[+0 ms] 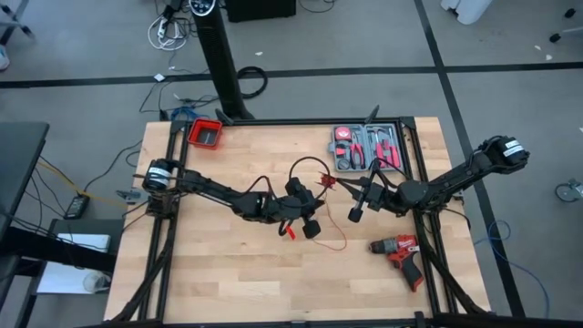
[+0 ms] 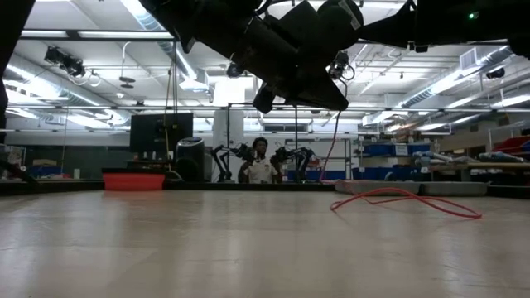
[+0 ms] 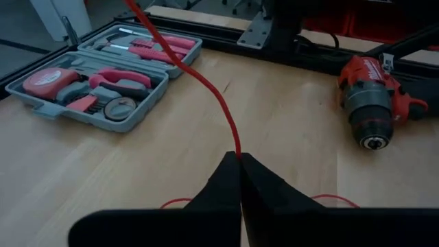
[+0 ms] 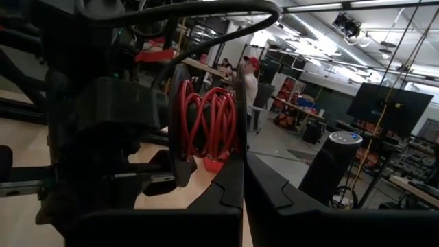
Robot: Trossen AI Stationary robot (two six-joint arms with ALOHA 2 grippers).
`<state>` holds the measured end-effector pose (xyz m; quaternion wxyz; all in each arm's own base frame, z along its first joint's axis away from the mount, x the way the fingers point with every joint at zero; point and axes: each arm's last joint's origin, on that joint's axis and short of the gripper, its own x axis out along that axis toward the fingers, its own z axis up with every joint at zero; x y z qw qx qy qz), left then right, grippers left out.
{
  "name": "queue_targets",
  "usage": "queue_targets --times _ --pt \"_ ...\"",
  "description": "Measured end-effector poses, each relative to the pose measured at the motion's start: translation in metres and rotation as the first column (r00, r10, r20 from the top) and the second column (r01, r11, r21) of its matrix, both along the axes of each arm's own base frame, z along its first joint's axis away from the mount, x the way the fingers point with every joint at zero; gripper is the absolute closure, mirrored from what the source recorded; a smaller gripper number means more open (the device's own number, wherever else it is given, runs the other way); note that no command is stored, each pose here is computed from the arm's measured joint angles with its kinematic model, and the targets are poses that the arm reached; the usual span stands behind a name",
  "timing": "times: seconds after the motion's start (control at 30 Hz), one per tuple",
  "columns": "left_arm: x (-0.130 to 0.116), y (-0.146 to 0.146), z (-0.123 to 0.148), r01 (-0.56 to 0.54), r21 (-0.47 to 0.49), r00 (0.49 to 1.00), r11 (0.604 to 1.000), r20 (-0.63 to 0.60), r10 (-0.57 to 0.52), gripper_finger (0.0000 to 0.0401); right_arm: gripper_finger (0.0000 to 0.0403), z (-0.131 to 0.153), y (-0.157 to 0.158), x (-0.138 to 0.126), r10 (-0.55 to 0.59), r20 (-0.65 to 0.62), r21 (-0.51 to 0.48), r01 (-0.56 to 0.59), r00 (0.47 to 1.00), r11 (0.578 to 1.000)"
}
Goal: Coil cords
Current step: Uncoil the red wire from the black spool
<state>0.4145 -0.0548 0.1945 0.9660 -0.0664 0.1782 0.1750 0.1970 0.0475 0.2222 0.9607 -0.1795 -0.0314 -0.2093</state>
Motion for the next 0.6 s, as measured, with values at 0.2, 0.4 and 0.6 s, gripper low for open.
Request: queue_targets --times 0.2,0.4,0.6 --pt "0.000 0.000 0.000 0.001 0.000 1.000 1.000 0.002 -0.001 0.0401 0.0403 0.000 0.000 0.000 0.000 -0.004 -0.002 0.000 1.000 1.000" --pt "0.003 0.000 0.006 0.010 0.024 1.000 1.000 0.008 -0.010 0.0401 0.0403 -0.001 0.000 0.000 0.000 -0.007 -0.003 0.000 1.000 1.000" --pt "0.013 0.003 0.026 0.035 0.101 0.998 0.994 -0.049 -0.031 0.0401 0.0403 -0.001 0.000 0.000 -0.004 -0.012 -0.012 0.004 1.000 1.000"
